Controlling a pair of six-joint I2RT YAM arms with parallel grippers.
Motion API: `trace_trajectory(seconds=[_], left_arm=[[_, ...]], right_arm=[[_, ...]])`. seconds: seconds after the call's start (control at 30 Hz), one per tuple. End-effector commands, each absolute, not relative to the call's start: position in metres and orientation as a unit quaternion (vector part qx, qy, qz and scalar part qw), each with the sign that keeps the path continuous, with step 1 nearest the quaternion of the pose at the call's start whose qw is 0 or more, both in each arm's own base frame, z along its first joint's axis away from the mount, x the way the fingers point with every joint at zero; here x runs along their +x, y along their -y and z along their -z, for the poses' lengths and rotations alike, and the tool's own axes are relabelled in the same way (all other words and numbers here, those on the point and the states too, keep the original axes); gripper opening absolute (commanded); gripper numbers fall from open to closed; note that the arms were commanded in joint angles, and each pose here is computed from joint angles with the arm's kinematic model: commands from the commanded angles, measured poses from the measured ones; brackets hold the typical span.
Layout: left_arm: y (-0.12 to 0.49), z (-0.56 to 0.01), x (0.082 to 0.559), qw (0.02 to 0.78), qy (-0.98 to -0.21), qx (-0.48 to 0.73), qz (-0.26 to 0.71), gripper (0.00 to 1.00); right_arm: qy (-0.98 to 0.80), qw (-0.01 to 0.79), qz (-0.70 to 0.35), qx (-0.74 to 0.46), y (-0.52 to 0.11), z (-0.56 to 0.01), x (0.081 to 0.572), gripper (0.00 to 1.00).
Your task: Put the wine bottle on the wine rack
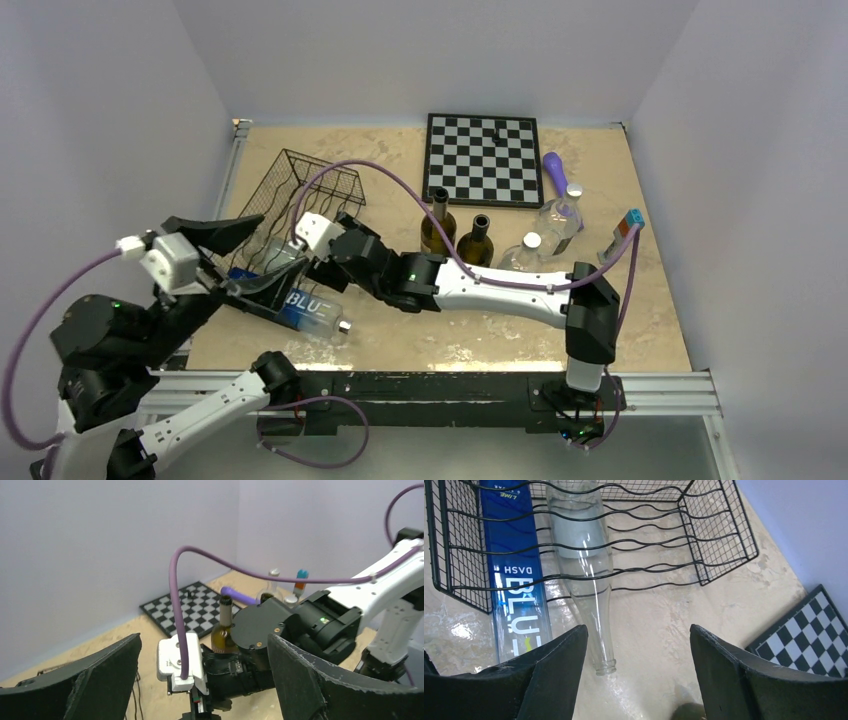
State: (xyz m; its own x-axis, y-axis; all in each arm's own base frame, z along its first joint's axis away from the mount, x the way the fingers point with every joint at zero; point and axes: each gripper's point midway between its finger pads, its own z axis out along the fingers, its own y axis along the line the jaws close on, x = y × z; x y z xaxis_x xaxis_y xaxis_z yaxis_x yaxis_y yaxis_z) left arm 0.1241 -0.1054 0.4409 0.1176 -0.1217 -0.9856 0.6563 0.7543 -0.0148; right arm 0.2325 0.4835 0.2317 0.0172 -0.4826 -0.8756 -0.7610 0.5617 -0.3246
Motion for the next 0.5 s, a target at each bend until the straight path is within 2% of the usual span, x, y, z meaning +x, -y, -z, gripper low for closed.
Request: trace_trajectory(seconds=[0.0, 0.17, 0.27, 0.47], left_arm=[[0.111, -0.474, 0.105, 0.728, -0.559, 0.257, 0.302, 0.99], [0.115, -0.487, 0.092, 0.739, -0.522, 0.27, 0.329, 0.99], [0.12, -0.485, 0.095, 0.736, -0.523, 0.274, 0.33, 0.99], [0.141, -0.469, 0.11, 0.724, -0.533, 0.286, 0.332, 0.99]], right_arm=[[-0.698, 0.562, -0.105, -0.43, -0.458, -0.281, 0.245, 0.78], [-0.716, 0.565, -0.077, -0.401, -0.426, -0.325, 0.266, 0.79], [-0.733, 0.56, -0.051, -0.382, -0.391, -0.346, 0.28, 0.84], [-0.782, 0.527, -0.031, -0.332, -0.308, -0.365, 0.291, 0.87]])
